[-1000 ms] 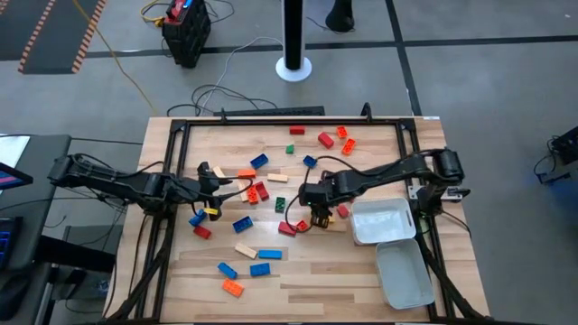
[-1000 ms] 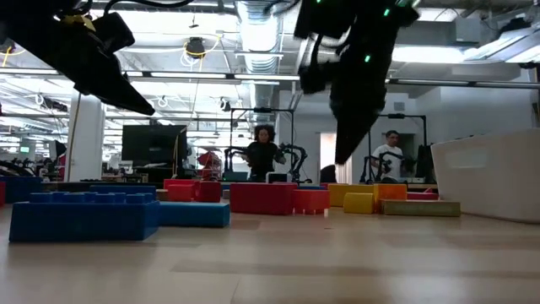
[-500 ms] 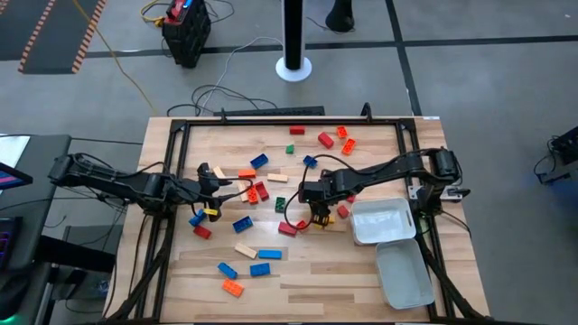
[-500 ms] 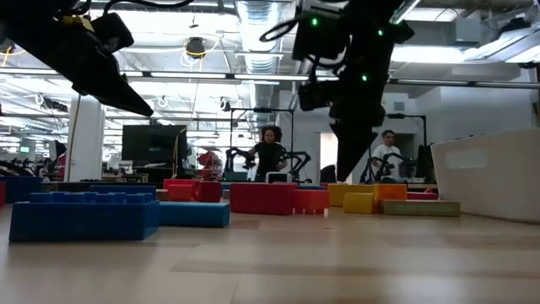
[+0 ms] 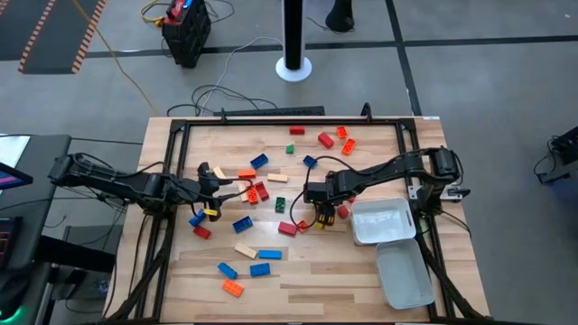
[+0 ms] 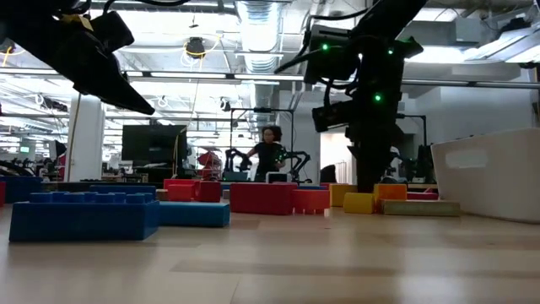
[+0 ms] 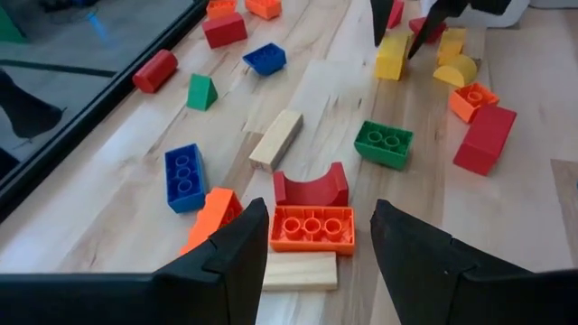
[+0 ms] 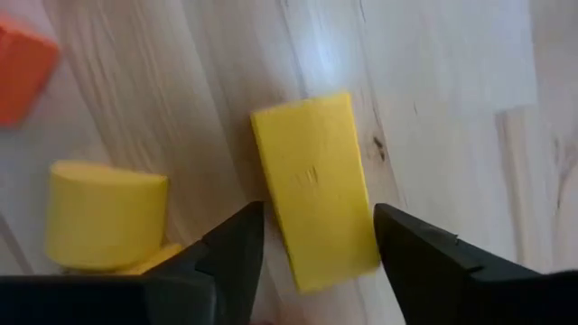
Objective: Sort blocks by size
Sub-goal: Put the yellow block into the white bin, then put the 4 stud yellow game piece into the gray bin, then put the half circle yellow block into the gray bin
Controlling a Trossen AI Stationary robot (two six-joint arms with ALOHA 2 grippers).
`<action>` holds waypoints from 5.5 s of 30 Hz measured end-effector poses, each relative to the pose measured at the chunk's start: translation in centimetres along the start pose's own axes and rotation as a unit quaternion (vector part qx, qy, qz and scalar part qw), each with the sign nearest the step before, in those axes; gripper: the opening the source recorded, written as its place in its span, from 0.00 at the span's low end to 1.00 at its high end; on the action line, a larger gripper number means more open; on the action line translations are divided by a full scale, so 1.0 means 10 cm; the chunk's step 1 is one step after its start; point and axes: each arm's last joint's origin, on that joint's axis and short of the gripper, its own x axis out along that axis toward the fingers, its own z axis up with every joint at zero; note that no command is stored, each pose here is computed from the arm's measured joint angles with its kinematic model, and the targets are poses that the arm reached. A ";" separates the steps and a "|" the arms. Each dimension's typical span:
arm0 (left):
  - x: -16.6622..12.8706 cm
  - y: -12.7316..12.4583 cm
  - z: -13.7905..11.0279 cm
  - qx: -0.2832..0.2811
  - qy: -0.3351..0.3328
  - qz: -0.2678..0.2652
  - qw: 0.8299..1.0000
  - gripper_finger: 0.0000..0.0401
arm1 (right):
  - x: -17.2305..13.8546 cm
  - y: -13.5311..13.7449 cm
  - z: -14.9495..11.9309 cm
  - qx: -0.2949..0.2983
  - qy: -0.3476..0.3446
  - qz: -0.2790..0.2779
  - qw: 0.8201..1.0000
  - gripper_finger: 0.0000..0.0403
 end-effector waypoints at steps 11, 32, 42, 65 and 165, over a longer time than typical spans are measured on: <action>0.00 0.00 0.02 0.011 -0.010 0.000 1.000 0.47 | -0.05 -0.03 -0.01 0.000 0.004 -0.001 1.000 0.38; 0.00 0.00 0.05 0.033 -0.024 0.011 0.999 0.47 | -1.44 0.18 -0.75 0.130 -0.034 -0.049 0.990 0.38; 0.00 0.00 0.06 0.026 -0.028 0.011 0.999 0.47 | -1.24 0.32 -1.12 0.184 0.019 -0.065 0.981 0.61; 0.00 0.00 0.04 0.018 -0.019 0.011 1.000 0.47 | -0.56 0.44 -0.01 0.034 0.022 0.003 0.999 0.65; 0.00 -0.02 0.03 -0.031 -0.013 -0.030 0.999 0.47 | -0.45 0.70 0.28 -0.107 0.004 0.033 0.994 0.66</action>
